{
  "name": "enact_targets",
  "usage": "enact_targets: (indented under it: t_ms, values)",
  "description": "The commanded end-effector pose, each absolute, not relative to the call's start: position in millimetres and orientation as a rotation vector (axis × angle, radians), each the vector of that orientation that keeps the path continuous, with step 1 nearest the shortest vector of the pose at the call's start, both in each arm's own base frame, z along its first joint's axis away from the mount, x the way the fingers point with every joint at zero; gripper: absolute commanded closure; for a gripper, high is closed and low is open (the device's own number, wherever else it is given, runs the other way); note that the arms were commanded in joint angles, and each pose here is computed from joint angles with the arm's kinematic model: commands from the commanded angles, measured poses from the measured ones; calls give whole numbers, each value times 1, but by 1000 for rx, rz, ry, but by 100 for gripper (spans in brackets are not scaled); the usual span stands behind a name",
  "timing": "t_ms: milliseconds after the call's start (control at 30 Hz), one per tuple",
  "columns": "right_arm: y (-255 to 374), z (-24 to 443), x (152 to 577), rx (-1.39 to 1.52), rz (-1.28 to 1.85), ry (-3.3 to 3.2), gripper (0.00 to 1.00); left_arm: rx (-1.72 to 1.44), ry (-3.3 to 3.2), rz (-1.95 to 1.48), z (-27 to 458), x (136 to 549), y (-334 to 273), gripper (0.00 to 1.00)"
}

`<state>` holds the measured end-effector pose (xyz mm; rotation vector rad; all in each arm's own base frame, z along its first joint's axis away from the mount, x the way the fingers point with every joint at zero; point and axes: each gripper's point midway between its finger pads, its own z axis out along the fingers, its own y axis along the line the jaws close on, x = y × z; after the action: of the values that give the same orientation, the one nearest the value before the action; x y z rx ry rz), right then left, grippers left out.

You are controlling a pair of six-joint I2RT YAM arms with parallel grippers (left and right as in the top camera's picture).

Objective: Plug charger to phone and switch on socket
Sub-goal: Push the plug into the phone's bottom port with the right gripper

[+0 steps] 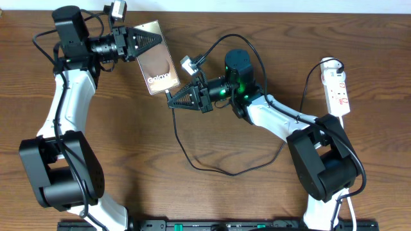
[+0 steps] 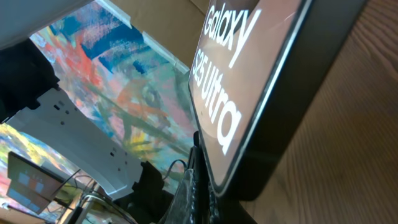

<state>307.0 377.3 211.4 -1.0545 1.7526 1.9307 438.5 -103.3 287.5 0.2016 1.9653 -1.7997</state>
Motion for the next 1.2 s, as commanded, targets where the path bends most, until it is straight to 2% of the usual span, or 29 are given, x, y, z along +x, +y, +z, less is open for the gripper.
enact_targets:
  t_ms: [0, 1167]
  values:
    - [376, 216, 313, -1037, 1907, 1743, 99, 221, 1968, -1847, 293, 433, -108, 92]
    - [378, 215, 317, -989, 1911, 1778, 99, 258, 1955, -1830, 293, 433, -111, 92]
